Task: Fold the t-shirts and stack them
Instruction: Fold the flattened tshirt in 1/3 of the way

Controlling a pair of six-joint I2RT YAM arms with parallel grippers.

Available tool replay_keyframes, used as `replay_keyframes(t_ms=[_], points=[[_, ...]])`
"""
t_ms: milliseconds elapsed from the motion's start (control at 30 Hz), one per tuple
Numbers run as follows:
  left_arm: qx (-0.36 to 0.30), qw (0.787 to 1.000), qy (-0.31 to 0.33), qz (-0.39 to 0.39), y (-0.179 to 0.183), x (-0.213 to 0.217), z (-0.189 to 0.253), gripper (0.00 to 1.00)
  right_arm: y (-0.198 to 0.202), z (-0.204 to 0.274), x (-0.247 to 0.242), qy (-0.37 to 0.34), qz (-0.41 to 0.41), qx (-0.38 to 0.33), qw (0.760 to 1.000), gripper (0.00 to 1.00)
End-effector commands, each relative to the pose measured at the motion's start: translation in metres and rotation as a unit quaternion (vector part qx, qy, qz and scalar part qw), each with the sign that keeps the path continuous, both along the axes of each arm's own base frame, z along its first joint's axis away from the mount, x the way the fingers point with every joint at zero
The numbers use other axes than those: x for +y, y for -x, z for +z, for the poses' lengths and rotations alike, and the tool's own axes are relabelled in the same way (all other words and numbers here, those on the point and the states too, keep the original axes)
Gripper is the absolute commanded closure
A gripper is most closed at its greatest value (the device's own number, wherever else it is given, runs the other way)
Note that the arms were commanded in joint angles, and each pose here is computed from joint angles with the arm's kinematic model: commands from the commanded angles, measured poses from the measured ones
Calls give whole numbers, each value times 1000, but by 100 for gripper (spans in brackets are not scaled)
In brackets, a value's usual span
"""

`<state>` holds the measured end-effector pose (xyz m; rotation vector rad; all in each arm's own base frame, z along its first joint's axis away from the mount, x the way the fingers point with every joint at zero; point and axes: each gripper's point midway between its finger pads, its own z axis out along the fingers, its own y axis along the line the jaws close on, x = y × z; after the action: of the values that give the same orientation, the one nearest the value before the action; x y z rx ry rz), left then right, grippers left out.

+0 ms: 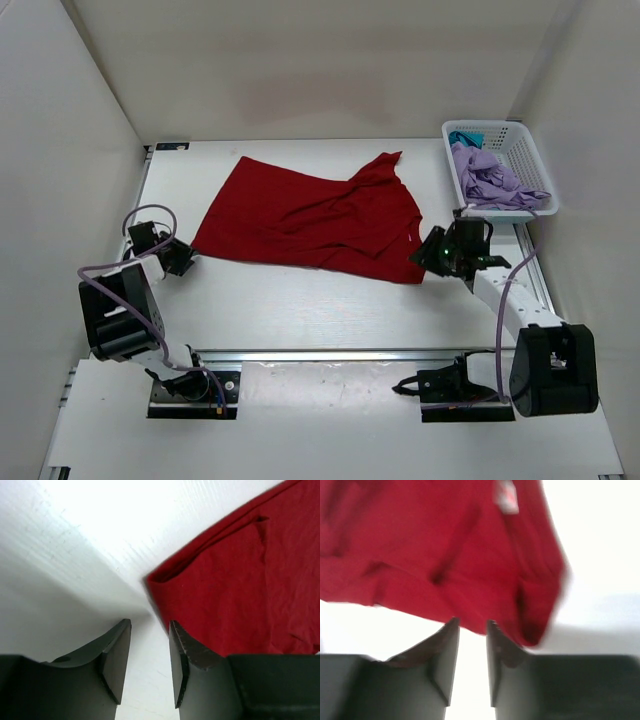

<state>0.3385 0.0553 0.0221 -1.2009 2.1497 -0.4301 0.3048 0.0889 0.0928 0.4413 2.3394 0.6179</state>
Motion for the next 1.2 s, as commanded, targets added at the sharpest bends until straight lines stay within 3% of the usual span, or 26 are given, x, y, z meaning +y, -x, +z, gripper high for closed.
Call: replay_keyframes(t_ms=[0, 100, 233, 267, 400, 667, 733, 833, 900, 1067, 1167], points=[[-8, 1000, 1, -14, -13, -4, 4, 53, 13, -11, -9, -8, -21, 7, 1000, 64], [-3, 1000, 25, -16, -18, -9, -2, 62, 15, -12, -22, 21, -25, 29, 999, 51], [-6, 999, 24, -28, -26, -12, -6, 77, 35, -37, -22, 76, 8, 94, 993, 52], [-14, 999, 28, -29, -31, -12, -4, 83, 39, -44, -23, 89, 12, 106, 990, 56], [-15, 999, 39, -30, -33, -18, -7, 99, 38, -48, -25, 84, 23, 122, 989, 55], [-22, 999, 31, -29, -29, -24, -8, 100, 35, -68, -27, 68, 23, 159, 985, 60], [-24, 999, 30, -26, -28, -21, -6, 100, 36, -77, -25, 55, 12, 163, 985, 69], [-26, 999, 21, -23, -27, -13, 2, 100, 34, -83, -28, 55, -25, 151, 987, 92], [-28, 999, 9, -13, -26, -3, 8, 100, 27, -73, -36, 49, -51, 118, 990, 99], [-21, 1000, -2, 2, -14, 7, 8, 100, 40, -70, -59, 26, -110, 94, 989, 100], [-3, 1000, -7, 10, 15, 5, 2, 100, 55, -69, -63, 16, -121, 84, 989, 100]])
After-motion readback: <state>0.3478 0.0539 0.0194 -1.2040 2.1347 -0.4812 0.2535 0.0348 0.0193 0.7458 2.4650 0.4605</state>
